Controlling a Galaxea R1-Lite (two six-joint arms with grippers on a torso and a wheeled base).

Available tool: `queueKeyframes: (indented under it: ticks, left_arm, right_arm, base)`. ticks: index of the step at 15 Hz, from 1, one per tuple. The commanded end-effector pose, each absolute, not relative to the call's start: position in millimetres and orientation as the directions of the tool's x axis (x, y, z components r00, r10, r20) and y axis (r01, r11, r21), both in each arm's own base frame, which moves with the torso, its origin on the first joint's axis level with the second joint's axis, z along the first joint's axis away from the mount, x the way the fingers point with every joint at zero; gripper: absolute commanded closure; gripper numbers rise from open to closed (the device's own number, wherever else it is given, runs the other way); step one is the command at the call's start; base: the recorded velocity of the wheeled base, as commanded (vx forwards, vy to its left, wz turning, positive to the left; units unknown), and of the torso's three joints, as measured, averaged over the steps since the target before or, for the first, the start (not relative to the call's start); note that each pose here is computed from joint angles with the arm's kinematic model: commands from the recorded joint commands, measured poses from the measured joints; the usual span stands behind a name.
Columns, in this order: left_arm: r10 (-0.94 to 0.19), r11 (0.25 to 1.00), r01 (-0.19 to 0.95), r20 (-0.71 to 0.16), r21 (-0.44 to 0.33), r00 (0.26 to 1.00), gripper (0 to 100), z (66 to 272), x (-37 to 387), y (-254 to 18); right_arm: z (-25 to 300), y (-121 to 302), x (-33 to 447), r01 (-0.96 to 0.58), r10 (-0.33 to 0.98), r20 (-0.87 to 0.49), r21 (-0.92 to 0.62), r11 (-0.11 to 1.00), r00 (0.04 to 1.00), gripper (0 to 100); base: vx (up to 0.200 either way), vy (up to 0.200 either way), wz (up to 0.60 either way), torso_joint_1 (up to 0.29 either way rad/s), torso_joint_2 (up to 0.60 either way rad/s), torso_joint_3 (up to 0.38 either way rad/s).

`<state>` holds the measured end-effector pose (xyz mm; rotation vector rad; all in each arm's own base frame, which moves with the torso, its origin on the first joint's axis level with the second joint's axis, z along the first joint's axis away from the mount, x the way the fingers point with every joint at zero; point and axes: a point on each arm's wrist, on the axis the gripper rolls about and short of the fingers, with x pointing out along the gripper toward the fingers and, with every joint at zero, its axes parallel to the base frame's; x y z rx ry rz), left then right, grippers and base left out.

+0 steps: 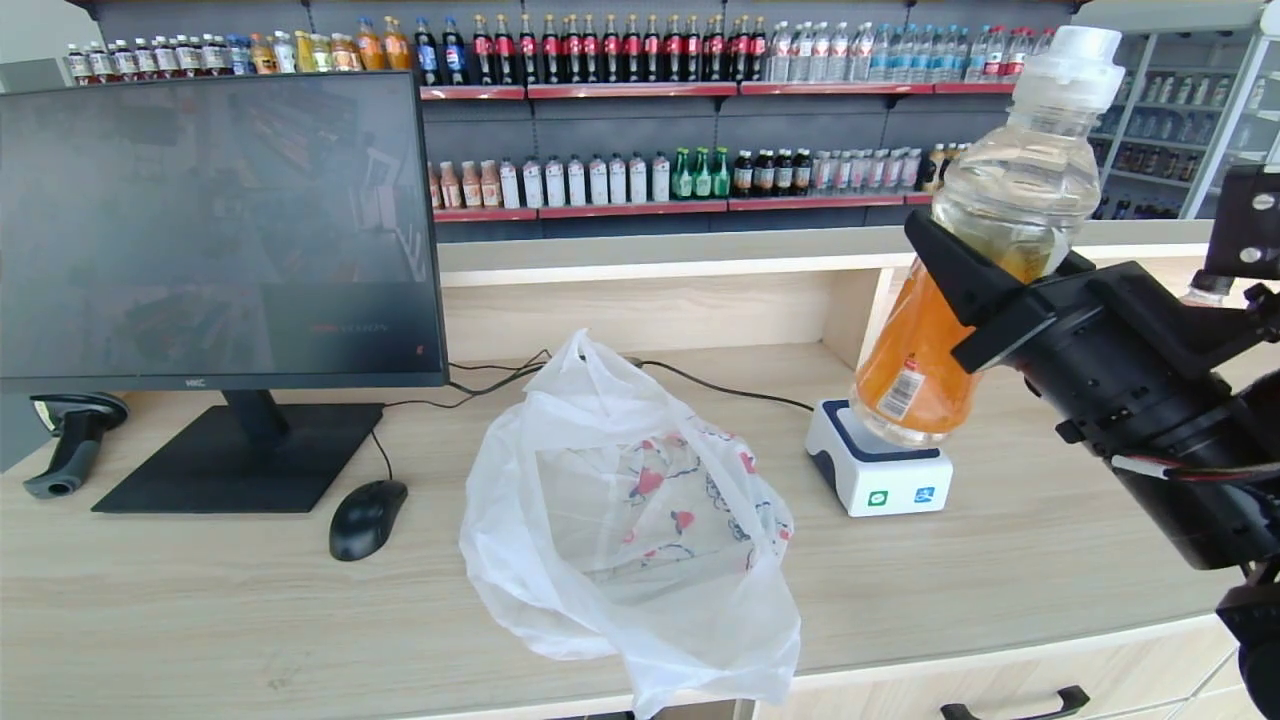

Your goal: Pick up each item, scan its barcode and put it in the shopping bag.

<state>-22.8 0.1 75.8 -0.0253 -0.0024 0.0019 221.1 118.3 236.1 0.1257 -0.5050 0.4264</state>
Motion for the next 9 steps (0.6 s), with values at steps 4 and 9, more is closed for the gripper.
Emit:
queueKeyframes:
  ticks: [4, 9]
  left_arm:
    - [0.002, 1.000, -0.001, 0.003, -0.026, 1.000, 0, 75.8, -22.8, 0.1]
    - [0.002, 1.000, -0.001, 0.003, -0.026, 1.000, 0, 75.8, -22.8, 0.1]
  right_arm:
    - [227.2, 117.5, 213.3, -0.431, 0.349, 0.460, 0.085, 0.898, 0.817, 100]
    - [213.1, 113.5, 204.8, -0.440, 0.364, 0.406, 0.109, 0.891, 0.838, 100]
  base:
    - [0.000, 0.000, 0.00, 0.000, 0.00, 0.000]
    - [0.000, 0.000, 0.00, 0.000, 0.00, 0.000]
